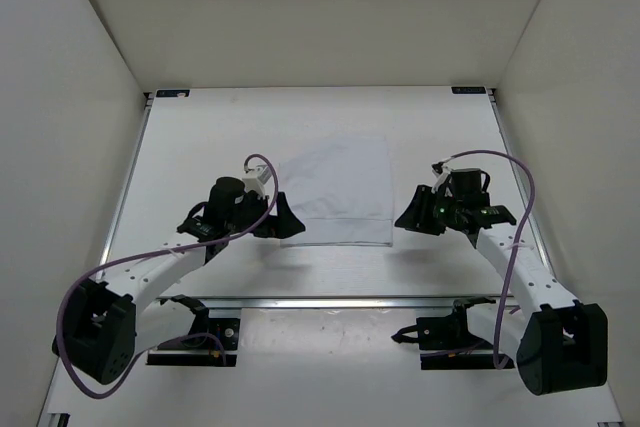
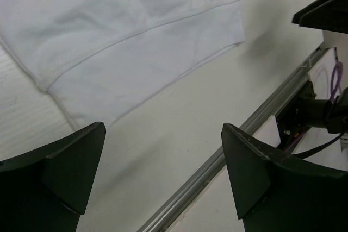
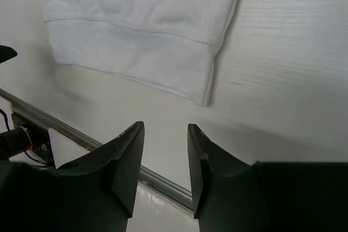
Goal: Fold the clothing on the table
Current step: Flatten the skirt out
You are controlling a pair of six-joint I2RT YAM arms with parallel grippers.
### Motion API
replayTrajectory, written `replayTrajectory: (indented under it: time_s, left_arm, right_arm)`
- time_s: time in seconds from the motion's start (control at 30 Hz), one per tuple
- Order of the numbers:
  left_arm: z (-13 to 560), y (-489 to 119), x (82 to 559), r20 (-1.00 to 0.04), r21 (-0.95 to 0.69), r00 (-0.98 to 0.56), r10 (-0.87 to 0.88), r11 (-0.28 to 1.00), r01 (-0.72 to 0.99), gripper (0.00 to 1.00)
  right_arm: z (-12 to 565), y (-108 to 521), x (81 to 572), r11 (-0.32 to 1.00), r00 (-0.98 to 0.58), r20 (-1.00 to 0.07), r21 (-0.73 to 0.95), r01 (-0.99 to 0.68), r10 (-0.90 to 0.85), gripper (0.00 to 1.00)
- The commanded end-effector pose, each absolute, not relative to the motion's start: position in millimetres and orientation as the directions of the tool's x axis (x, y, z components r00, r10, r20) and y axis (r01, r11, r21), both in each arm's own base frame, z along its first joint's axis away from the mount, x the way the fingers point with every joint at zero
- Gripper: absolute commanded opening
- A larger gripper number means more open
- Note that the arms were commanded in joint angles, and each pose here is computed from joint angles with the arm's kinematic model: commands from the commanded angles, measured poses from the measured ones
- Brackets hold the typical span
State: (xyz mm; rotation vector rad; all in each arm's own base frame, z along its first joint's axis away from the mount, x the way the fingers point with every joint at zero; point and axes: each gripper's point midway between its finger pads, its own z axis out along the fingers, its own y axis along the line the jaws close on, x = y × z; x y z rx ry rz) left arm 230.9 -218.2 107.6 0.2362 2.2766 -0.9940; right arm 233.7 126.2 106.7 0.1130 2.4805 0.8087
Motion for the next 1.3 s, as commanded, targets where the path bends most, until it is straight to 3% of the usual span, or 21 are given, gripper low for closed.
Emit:
replayTrajectory:
  time_s: [0.0,0.07,0.13,0.17,0.2,0.23,0.27,0.3,0.33,0.37,0.4,0.43,0.57,0.83,1.1,1.17,1.23,1.27]
  left_arm:
    - [133,-222,230,-0.666,-0.618,-0.739,-0.098,0.628,0.474,0.99]
    - [145,-224,225,-0.691,-0.646,-0.708,-0.147,0.566,0.513,0.99]
    - [151,-219,229,-0.71,-0.635,-0.68,-0.183,0.584,0.506,0.99]
    - [152,-218,229,-0.73,-0.613,-0.661,-0.173,0.593,0.522,0.89]
    - [150,-216,228,-0.723,-0.617,-0.67,-0.17,0.596,0.514,0.73]
    - [145,-211,231,-0.72,-0.605,-0.674,-0.168,0.628,0.49,0.29]
    - [141,-204,237,-0.716,-0.595,-0.673,-0.182,0.663,0.454,0.06]
    - [137,-200,240,-0.706,-0.592,-0.683,-0.186,0.684,0.426,0.01]
    - [123,-192,238,-0.67,-0.588,-0.718,-0.19,0.726,0.356,0.07]
    - [115,-186,241,-0.655,-0.582,-0.729,-0.199,0.748,0.318,0.38]
    - [104,-181,240,-0.625,-0.578,-0.755,-0.197,0.767,0.278,0.55]
    - [95,-177,239,-0.608,-0.563,-0.769,-0.2,0.791,0.239,0.61]
    - [76,-176,241,-0.592,-0.482,-0.789,-0.163,0.857,0.185,0.71]
    - [29,-173,229,-0.474,-0.404,-0.87,-0.134,0.911,0.079,0.65]
    - [18,-184,247,-0.466,-0.379,-0.869,-0.165,0.925,0.027,0.6]
    - [20,-197,253,-0.451,-0.388,-0.882,-0.139,0.92,0.054,0.48]
    - [22,-207,256,-0.433,-0.411,-0.892,-0.129,0.909,0.068,0.08]
    - [27,-212,262,-0.432,-0.422,-0.892,-0.137,0.904,0.066,0.0]
  right_arm:
    - [116,130,245,0.817,-0.838,-0.491,0.568,-0.1,0.239,0.35]
    - [113,131,243,0.822,-0.843,-0.485,0.561,-0.098,0.231,0.35]
    - [108,129,240,0.825,-0.847,-0.48,0.557,-0.093,0.228,0.32]
    - [107,128,240,0.829,-0.848,-0.481,0.551,-0.093,0.224,0.31]
    - [102,126,237,0.834,-0.857,-0.465,0.546,-0.08,0.222,0.32]
    - [101,125,237,0.837,-0.855,-0.47,0.541,-0.082,0.22,0.33]
    - [98,123,237,0.84,-0.854,-0.468,0.537,-0.072,0.226,0.33]
    - [93,122,235,0.847,-0.859,-0.46,0.527,-0.062,0.224,0.34]
    - [90,120,236,0.852,-0.862,-0.452,0.521,-0.045,0.23,0.35]
    - [86,120,234,0.86,-0.87,-0.439,0.509,-0.034,0.225,0.36]
    - [83,122,234,0.86,-0.873,-0.431,0.509,-0.026,0.229,0.38]
    - [79,123,234,0.867,-0.878,-0.424,0.498,-0.022,0.221,0.4]
    - [62,126,227,0.877,-0.897,-0.378,0.479,0.021,0.228,0.45]
    - [42,128,229,0.866,-0.892,-0.363,0.497,0.058,0.268,0.46]
    - [26,140,246,0.861,-0.913,-0.322,0.505,0.057,0.249,0.45]
    - [28,145,253,0.862,-0.92,-0.314,0.505,0.047,0.234,0.34]
    - [32,153,257,0.856,-0.927,-0.31,0.517,0.02,0.209,0.17]
    - [40,156,263,0.852,-0.923,-0.322,0.524,0.009,0.208,0.05]
